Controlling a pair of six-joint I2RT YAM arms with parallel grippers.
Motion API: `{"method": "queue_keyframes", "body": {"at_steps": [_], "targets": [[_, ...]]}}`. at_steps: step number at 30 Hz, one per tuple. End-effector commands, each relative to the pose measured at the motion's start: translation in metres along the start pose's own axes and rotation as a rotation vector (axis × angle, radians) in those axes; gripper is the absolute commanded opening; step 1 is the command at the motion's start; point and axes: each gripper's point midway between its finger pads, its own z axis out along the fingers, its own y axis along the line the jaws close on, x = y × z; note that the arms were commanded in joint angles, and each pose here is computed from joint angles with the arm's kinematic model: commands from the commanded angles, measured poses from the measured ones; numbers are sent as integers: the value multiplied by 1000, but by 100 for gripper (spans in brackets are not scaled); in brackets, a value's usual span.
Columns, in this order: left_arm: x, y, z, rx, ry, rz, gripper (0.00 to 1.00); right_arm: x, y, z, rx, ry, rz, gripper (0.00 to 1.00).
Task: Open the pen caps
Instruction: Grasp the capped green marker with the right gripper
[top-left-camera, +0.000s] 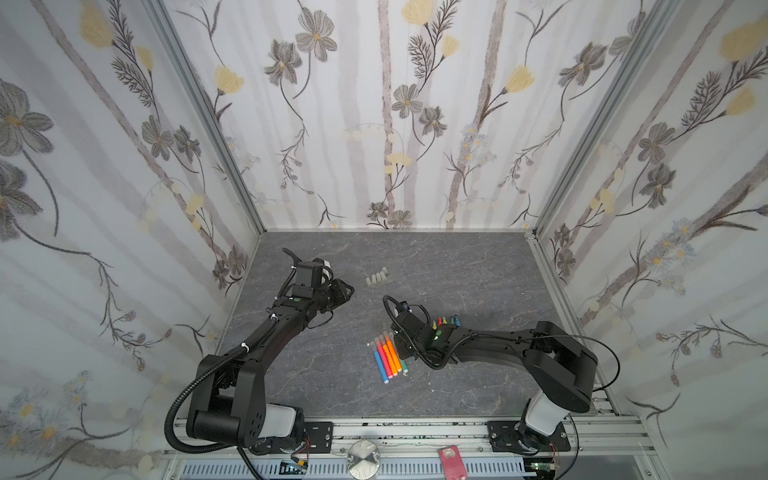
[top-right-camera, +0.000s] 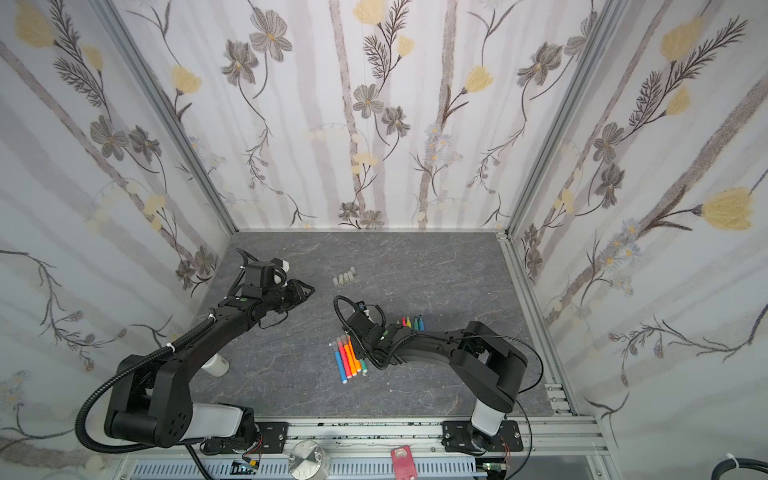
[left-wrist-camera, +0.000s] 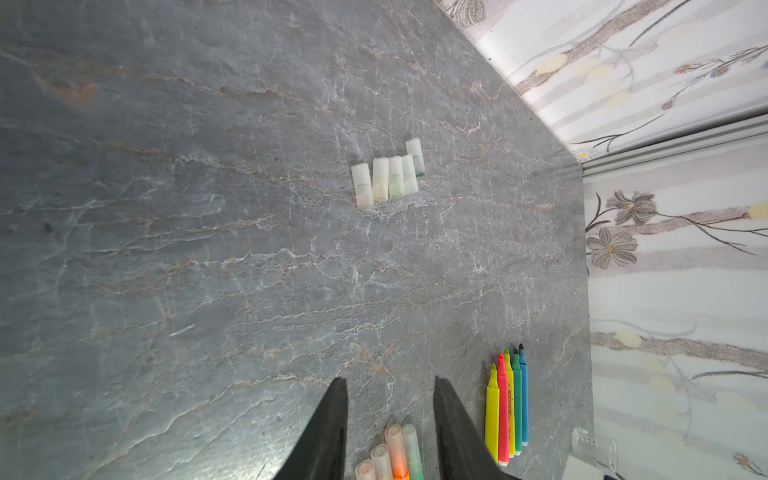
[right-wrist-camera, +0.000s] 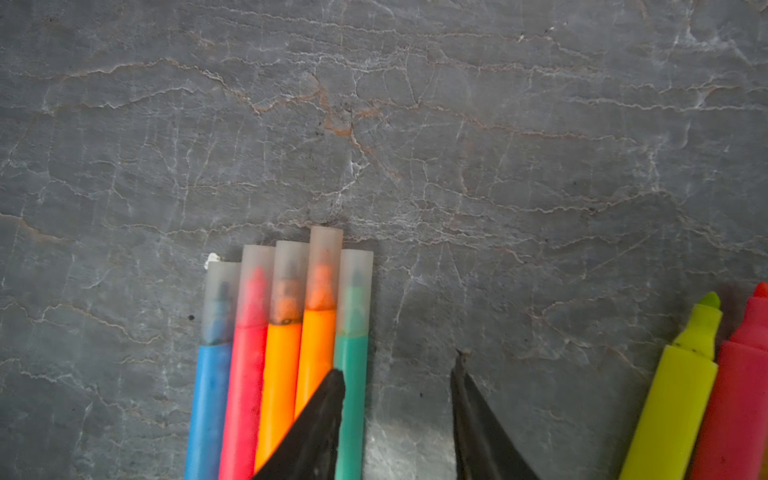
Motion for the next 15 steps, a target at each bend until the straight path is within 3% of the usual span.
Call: {"method": "queue_keyframes", "body": {"at_steps": [1,15], "targets": [[-2,0,-3,3,-19,0,34,1,3,0,4,8,-12,42],[-1,1,-11,1,-30,7,35,21,7,11,21,84,-37,37]]}}
